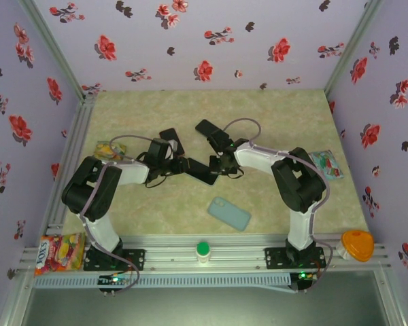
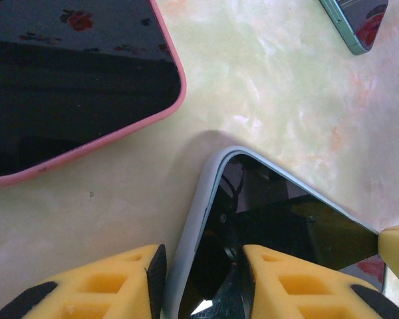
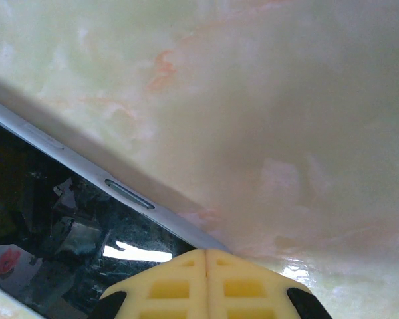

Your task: Put the phone into the phone case

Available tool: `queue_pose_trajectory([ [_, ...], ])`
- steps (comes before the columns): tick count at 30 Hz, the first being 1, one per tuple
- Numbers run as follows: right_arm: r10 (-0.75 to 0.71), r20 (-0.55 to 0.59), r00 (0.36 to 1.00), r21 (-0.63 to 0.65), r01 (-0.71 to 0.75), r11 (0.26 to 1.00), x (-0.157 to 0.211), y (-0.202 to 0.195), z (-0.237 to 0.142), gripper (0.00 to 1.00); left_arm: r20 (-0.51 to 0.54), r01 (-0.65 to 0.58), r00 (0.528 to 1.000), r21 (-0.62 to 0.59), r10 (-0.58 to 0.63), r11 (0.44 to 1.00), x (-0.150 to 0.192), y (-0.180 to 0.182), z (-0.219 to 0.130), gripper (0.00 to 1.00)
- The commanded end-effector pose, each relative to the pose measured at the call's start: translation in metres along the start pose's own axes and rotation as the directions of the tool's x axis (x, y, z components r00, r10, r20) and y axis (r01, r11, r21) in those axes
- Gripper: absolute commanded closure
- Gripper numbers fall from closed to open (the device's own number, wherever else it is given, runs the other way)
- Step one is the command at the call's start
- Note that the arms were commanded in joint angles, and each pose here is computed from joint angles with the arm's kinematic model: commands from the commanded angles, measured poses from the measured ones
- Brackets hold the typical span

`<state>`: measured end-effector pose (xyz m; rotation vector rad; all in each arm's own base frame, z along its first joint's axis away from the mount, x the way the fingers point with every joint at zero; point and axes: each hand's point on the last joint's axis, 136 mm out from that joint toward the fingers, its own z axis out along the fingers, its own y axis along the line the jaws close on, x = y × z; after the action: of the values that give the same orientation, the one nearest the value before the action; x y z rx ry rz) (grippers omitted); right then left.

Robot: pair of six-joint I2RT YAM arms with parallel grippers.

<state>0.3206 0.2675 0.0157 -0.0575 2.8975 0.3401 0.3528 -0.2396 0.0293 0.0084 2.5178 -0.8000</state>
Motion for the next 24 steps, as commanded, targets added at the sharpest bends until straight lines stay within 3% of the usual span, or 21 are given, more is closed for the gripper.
queue_pose_trajectory([
  [1,0.021,-0.239,0.971,0.098,0.002,0.995,0.08,-0.03,0.057,1.0,-0.001,-0.023,1.0,0.015,0.023,1.0,0.002,-0.007,-0.002,0.62],
  [14,0.046,-0.092,0.995,-0.069,-0.053,0.996,0.031,0.003,0.008,1.0,0.121,-0.02,0.992,-0.042,0.025,0.999,-0.021,-0.011,-0.041,0.64],
  [24,0.052,-0.037,0.998,-0.141,-0.056,0.988,0.015,0.018,-0.006,1.0,0.044,0.026,0.999,-0.032,-0.025,0.999,0.024,-0.001,-0.057,0.68],
])
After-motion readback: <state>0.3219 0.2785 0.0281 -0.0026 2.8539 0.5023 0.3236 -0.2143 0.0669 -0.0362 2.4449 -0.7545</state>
